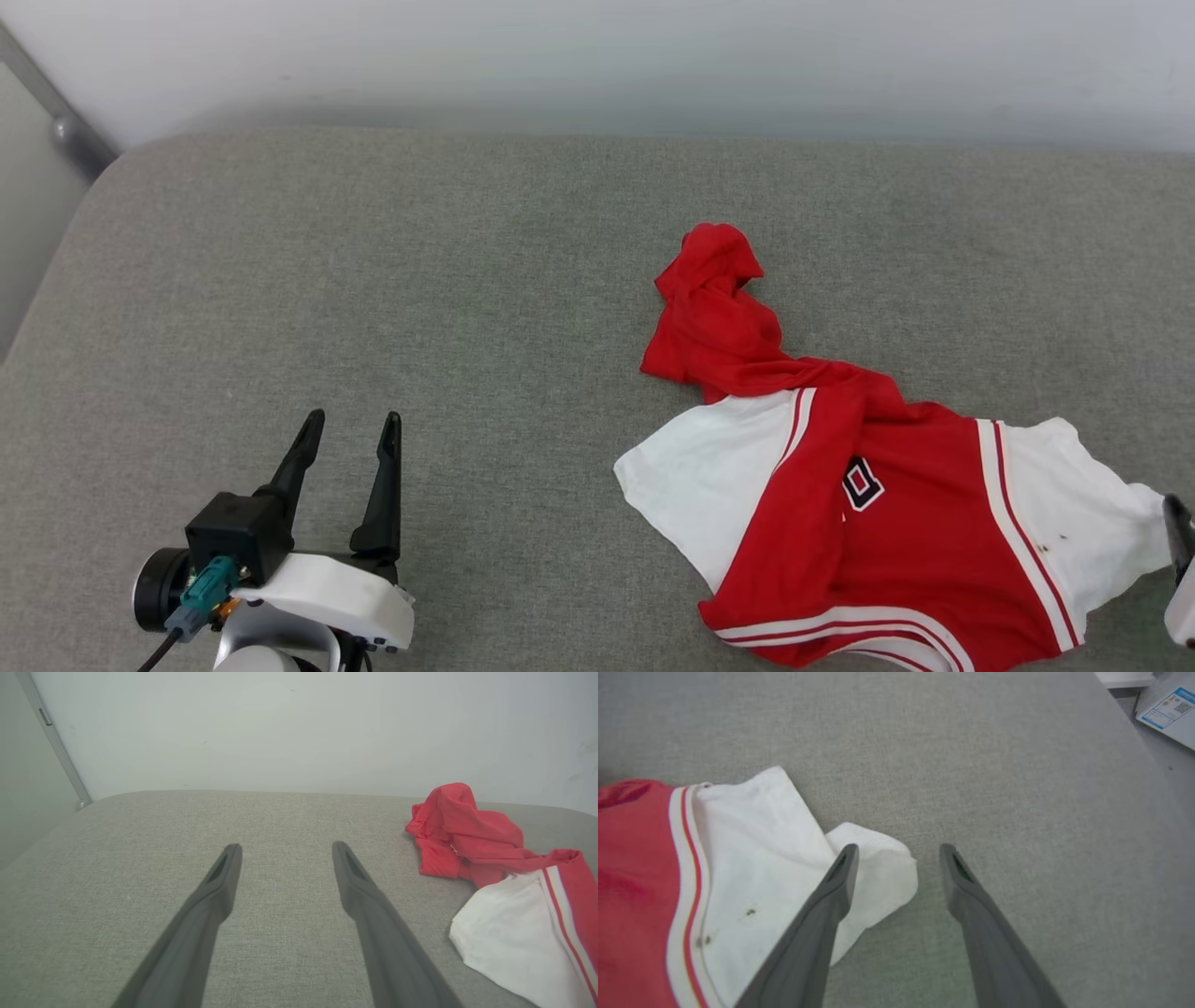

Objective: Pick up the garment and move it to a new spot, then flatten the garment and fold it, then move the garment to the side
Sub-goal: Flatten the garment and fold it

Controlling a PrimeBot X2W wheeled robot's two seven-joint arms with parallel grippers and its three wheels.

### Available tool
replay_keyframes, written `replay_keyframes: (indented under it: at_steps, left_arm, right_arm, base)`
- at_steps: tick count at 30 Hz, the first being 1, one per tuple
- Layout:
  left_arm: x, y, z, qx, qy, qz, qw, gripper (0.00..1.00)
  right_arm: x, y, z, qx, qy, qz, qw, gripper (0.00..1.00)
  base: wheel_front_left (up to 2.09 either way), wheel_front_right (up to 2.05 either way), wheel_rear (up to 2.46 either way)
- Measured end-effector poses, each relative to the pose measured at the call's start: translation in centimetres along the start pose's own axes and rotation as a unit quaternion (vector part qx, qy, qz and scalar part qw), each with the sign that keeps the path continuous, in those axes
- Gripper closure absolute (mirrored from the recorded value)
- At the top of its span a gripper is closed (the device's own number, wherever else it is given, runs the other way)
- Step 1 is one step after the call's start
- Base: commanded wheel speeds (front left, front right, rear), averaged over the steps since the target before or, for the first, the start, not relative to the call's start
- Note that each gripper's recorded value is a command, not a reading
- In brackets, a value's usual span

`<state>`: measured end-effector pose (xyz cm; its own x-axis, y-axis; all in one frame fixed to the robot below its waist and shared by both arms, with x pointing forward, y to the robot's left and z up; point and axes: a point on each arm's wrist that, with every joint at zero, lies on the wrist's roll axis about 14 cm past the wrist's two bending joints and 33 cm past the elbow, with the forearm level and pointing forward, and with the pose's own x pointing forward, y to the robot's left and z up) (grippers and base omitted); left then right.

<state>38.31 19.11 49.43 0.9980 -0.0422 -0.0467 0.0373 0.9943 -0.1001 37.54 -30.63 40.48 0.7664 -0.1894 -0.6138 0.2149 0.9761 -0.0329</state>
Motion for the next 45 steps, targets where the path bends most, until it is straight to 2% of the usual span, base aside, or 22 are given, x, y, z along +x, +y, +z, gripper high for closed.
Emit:
replay_keyframes:
  at_steps: [5,9,14,18,25,28,32,35,38,45]
  left_arm:
    - [-0.7,0.1,0.5,0.000,-0.005,0.004,1.000,0.00]
    - [-1.9,0.0,1.0,-0.002,-0.009,0.006,1.000,0.00]
    - [-3.1,-0.1,1.9,-0.002,-0.019,0.007,1.000,0.00]
    - [-3.4,-0.2,2.3,-0.001,-0.023,0.005,1.000,0.00]
    - [-2.9,-1.1,2.1,-0.004,-0.010,-0.012,1.000,0.00]
    - [-1.7,-2.9,2.4,-0.008,-0.003,-0.046,0.999,0.00]
    - [0.3,-6.4,1.3,-0.005,0.044,-0.111,0.993,0.00]
    - [2.1,-9.0,-0.3,0.007,0.100,-0.164,0.981,0.00]
    - [3.1,-11.2,-2.7,0.025,0.174,-0.213,0.961,0.00]
    - [3.5,-13.9,-8.8,0.084,0.341,-0.286,0.892,0.00]
  right_arm:
    - [-1.3,0.4,4.0,-0.006,-0.124,0.000,0.992,0.00]
    - [-3.5,2.3,6.3,-0.023,-0.204,0.022,0.978,0.00]
    - [-6.7,5.6,7.6,-0.033,-0.272,0.066,0.959,0.00]
    - [-9.0,8.5,7.6,-0.036,-0.297,0.106,0.948,0.00]
    - [-11.8,10.4,7.3,-0.030,-0.319,0.137,0.937,0.00]
    - [-12.7,10.8,7.2,-0.029,-0.322,0.141,0.936,0.00]
    - [-13.2,10.7,7.4,-0.025,-0.322,0.138,0.936,0.00]
    - [-12.7,10.7,7.2,-0.024,-0.312,0.136,0.940,0.00]
    - [-12.1,10.5,7.0,-0.022,-0.303,0.129,0.944,0.00]
    - [-10.3,9.9,5.9,-0.018,-0.272,0.115,0.955,0.00]
  base:
    - [0.00,0.00,0.00]
    - [0.00,0.00,0.00]
    - [0.00,0.00,0.00]
    - [0.00,0.00,0.00]
    - [0.00,0.00,0.00]
    - [0.00,0.00,0.00]
    - [0.00,0.00,0.00]
    - [0.00,0.00,0.00]
    - [0.00,0.00,0.00]
    - [0.00,0.00,0.00]
